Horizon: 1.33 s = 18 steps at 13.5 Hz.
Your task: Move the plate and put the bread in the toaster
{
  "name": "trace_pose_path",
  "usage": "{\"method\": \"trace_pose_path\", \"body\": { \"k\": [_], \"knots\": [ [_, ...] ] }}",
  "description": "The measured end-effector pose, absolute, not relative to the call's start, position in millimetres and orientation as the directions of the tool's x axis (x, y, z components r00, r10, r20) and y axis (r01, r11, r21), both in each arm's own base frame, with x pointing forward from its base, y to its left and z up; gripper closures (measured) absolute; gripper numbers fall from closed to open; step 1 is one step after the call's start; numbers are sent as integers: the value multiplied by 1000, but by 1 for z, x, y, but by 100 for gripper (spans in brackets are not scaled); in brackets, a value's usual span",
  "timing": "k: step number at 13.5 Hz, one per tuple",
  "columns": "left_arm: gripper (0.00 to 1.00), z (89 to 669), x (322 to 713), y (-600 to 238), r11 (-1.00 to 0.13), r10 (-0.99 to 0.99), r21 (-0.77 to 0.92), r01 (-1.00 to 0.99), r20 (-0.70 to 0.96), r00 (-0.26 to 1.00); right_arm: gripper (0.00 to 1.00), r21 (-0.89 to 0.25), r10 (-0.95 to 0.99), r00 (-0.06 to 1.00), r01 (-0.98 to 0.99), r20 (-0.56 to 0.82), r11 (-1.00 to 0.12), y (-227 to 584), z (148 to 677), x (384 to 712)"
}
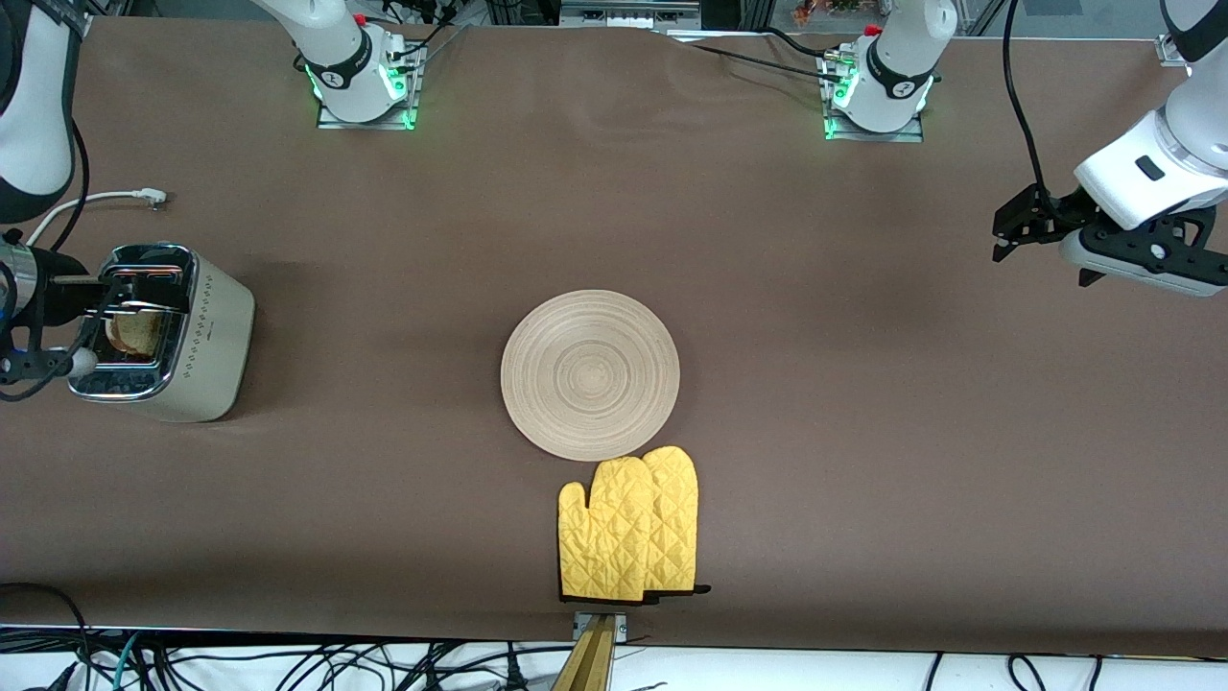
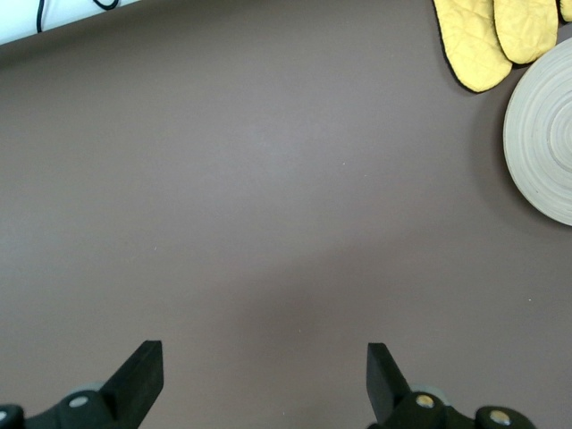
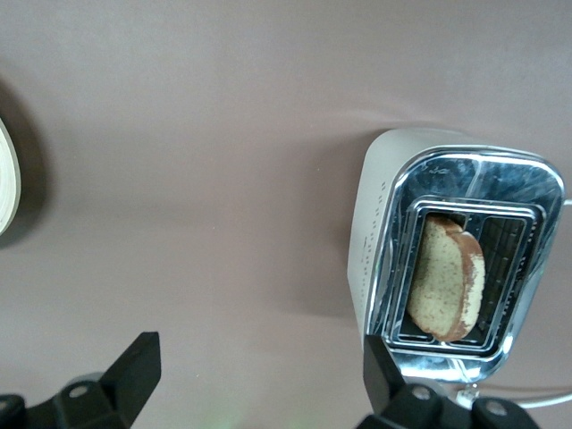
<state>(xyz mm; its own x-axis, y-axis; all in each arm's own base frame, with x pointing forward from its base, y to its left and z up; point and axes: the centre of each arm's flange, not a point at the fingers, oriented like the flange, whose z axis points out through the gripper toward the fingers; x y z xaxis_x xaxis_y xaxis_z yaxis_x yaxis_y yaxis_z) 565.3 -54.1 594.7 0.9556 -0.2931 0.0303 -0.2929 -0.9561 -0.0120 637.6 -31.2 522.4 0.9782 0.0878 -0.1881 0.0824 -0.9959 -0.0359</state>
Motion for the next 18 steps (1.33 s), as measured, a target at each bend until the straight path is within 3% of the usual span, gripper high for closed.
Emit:
{"method": "trace_pose_path", "body": {
  "k": [10, 18],
  "knots": [
    [0, 596, 565, -54, -956, -292, -13, -292, 33, 956, 0, -36, 80, 996, 78, -45, -996, -54, 596, 583],
    [0, 600, 566, -56, -955, -296, -14, -296, 41, 954, 0, -30, -13, 998, -15, -65, -999, -37, 591, 579]
  ]
}}
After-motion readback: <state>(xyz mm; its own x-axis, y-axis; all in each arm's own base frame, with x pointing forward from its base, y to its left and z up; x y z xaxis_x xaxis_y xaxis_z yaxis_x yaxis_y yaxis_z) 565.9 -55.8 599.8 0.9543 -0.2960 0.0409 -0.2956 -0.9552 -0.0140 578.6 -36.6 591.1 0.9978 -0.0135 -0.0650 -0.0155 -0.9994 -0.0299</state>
